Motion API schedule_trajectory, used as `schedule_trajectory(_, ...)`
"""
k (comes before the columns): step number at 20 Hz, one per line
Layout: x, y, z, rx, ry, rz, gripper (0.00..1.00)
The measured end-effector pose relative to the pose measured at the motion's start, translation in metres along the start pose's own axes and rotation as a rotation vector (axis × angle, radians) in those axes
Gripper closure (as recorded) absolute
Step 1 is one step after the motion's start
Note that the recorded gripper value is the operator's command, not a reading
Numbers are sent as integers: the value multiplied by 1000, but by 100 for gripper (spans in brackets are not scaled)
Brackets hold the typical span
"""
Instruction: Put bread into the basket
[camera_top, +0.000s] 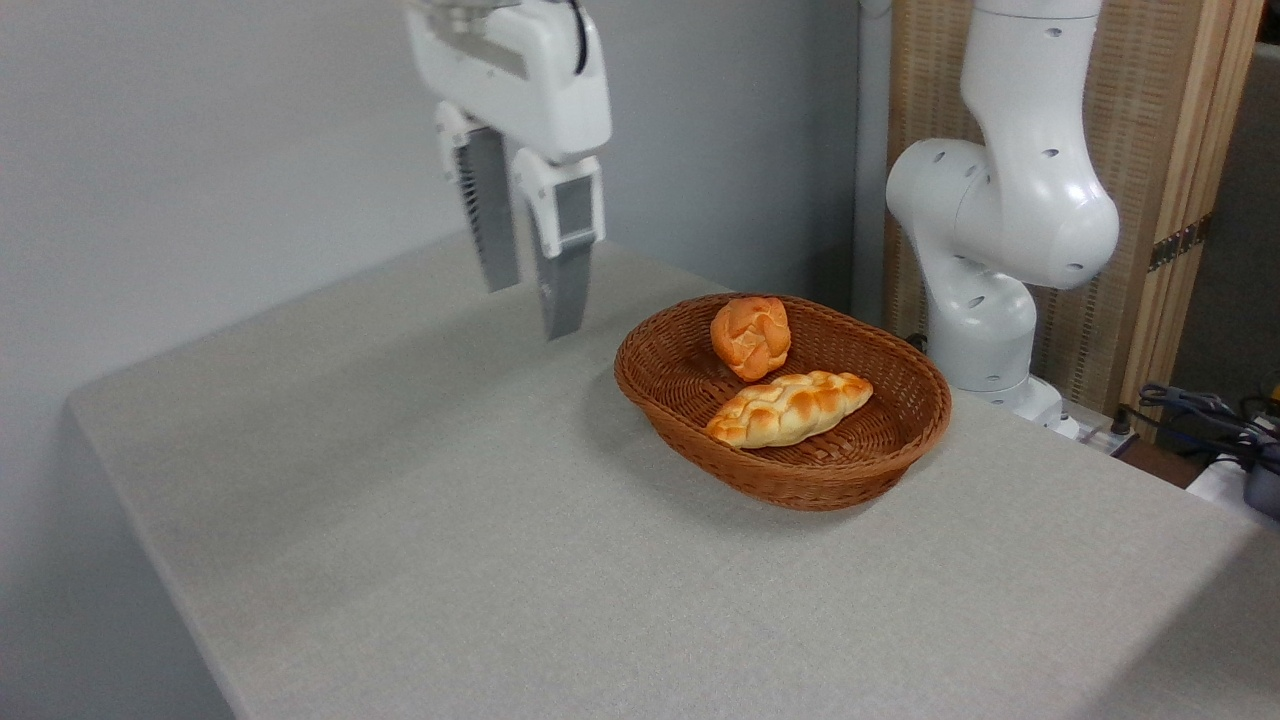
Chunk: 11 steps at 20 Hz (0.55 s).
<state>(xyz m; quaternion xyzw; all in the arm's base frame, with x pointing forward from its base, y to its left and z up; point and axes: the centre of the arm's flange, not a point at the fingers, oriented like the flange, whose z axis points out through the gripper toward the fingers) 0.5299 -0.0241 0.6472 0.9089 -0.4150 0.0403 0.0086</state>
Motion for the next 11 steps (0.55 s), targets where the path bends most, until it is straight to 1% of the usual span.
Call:
schedule_trajectory(2,14,-9,10,-9,-7,-47,0)
schedule_trajectory(5,32,-5,20,-18,-18,-47,0)
schedule_trajectory(8,34,-4,20,-14,-28,-42,0)
schedule_trajectory(11,32,-1,22,-8,-63,-33,0)
